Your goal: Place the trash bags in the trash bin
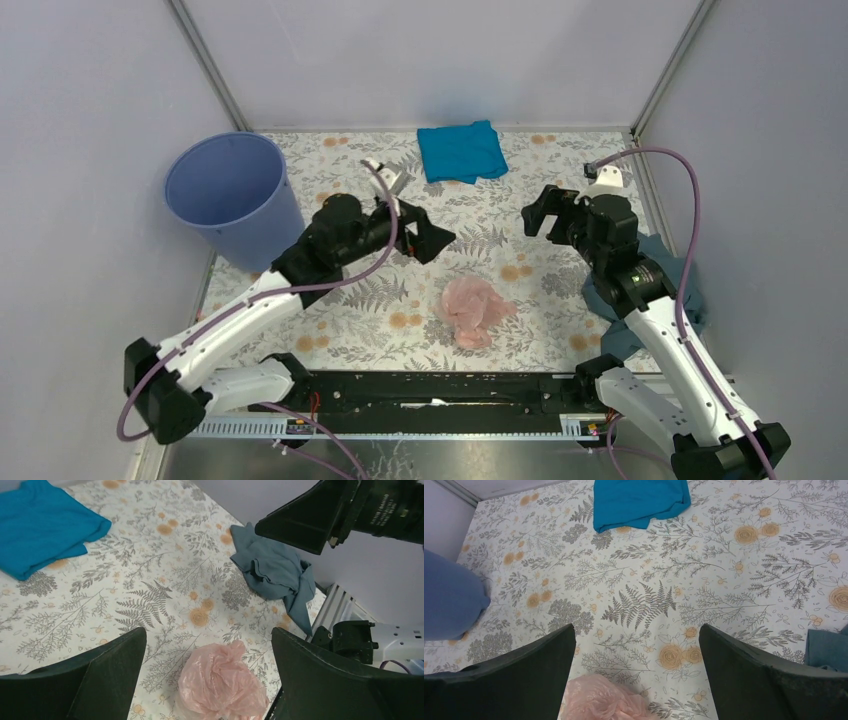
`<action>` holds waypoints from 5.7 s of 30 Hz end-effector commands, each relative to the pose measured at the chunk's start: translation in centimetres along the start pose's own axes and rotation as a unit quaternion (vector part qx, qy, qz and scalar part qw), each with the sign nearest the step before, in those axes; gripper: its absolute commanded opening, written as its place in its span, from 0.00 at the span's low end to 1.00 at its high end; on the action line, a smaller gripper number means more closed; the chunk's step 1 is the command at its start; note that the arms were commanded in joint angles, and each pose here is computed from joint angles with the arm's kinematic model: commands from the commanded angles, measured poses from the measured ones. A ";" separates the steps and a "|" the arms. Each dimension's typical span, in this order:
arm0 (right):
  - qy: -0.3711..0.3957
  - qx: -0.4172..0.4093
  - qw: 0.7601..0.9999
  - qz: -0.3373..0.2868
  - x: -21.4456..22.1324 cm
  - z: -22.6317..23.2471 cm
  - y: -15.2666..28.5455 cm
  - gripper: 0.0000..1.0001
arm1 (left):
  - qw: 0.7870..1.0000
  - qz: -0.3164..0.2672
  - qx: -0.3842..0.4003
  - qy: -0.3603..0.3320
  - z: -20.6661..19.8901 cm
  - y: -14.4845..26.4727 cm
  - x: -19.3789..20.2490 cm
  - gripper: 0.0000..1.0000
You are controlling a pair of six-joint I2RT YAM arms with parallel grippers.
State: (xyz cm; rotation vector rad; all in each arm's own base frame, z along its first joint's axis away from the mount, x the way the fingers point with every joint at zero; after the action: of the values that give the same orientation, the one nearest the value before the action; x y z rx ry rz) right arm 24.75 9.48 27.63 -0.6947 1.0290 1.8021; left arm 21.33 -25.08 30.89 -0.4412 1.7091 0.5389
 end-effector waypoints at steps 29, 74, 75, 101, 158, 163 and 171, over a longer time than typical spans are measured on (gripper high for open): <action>-0.071 -0.092 0.967 0.228 12.1 -1.3 -0.4 1.00 | 0.937 0.305 0.039 0.164 -5.4 -8.8 16.7 0.85; -0.139 -0.258 0.945 0.146 7.8 4.3 0.1 0.00 | 0.998 0.003 0.039 0.056 -2.3 -1.8 -0.3 0.69; -0.140 -0.254 0.947 0.140 7.8 4.1 0.2 0.00 | 0.998 -0.006 0.026 0.057 -2.0 -1.5 -0.6 0.77; 0.066 -0.444 0.892 -0.047 -1.9 10.1 10.6 0.00 | 0.912 -0.152 0.338 0.173 -0.7 3.3 -5.5 0.99; -0.142 -0.319 0.922 0.169 6.7 10.4 -0.7 1.00 | 0.981 -0.058 0.003 0.183 5.9 -0.3 -2.6 0.00; -0.182 -0.322 0.902 0.220 8.3 12.1 -3.9 0.91 | 0.979 -0.044 0.031 0.195 5.6 -0.9 -2.1 0.00; -0.198 -0.314 0.899 0.232 10.3 11.2 -6.4 0.21 | 0.977 -0.039 0.065 0.199 5.0 -1.1 -2.3 0.00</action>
State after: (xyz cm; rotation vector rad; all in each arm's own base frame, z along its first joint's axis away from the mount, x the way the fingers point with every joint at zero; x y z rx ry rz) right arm 25.17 24.82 21.43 -0.3604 0.4170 2.6223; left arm 26.92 -22.85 29.24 -0.5616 2.1568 0.4164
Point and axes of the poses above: each gripper's point midway between its finger pads, its own y axis back along the fingers, its own z axis along the line the jaws close on, x = y × z, the point moved 5 cm from there along y, back along the fingers, and after that the axes turned 11 degrees about -y, right-handed, at the moved point
